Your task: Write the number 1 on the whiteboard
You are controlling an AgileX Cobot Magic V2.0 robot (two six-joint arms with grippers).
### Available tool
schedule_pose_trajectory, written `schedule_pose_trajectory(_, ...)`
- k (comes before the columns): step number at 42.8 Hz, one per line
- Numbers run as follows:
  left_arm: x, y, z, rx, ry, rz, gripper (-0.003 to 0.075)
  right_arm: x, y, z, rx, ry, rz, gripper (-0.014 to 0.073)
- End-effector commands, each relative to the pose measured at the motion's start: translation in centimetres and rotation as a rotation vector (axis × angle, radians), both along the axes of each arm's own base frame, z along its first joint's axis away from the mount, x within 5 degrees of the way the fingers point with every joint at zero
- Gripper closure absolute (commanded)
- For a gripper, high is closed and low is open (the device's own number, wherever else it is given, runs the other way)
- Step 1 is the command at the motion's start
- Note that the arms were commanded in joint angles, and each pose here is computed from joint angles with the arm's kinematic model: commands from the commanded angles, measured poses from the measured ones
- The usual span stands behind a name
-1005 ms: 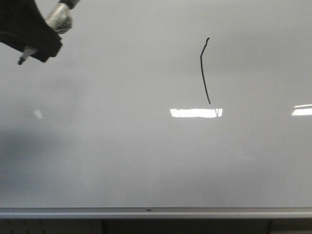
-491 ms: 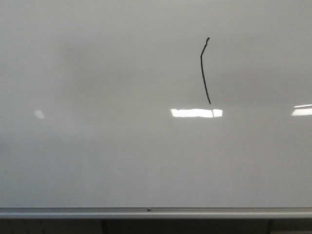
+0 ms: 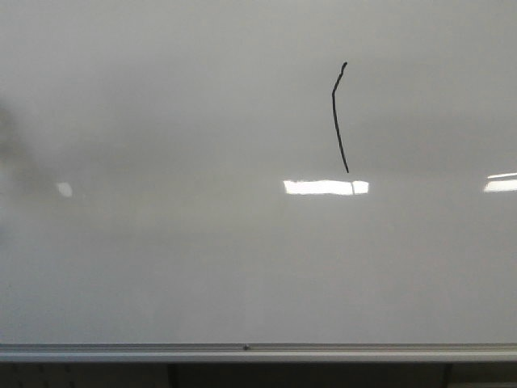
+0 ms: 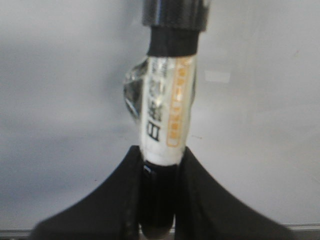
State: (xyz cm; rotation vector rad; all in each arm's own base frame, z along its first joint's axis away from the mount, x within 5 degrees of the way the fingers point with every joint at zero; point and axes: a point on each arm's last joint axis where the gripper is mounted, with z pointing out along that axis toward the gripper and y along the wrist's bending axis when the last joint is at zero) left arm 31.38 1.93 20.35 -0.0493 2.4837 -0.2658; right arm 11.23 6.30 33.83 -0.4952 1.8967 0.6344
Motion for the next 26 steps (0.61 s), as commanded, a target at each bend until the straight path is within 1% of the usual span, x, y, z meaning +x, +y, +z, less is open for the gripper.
schedule_pose_trajectory(1,0.7,0.4,1.5,0.03,-0.09,0.034,0.0717,0.1,-0.1,1.3,0.051,-0.049,-0.034,0.0654)
schedule_pose_trajectory(3,0.8,0.5,1.4,0.034,-0.095,0.04,0.0688,0.1,-0.1,1.3,0.051,-0.049,-0.033,0.0654)
schedule_pose_trajectory(11,1.2,0.7,0.7,0.044,-0.086,0.054,0.0506,0.1,-0.1,1.3,0.051,-0.049,-0.033,0.0654)
schedule_pose_trajectory(14,1.3,0.7,0.4,0.047,-0.082,0.058,0.0449,0.1,-0.1,1.3,0.051,-0.049,-0.033,0.0654)
schedule_pose_trajectory(17,1.4,0.8,0.1,0.05,-0.079,0.062,0.0407,0.1,-0.1,1.3,0.051,-0.049,-0.033,0.0654)
schedule_pose_trajectory(23,1.4,0.9,0.1,0.063,-0.079,0.056,0.0347,0.1,-0.1,1.3,0.051,-0.049,-0.033,0.0654)
schedule_pose_trajectory(26,1.4,0.9,0.1,0.067,-0.08,0.054,0.034,0.1,-0.1,1.3,0.051,-0.049,-0.033,0.0654)
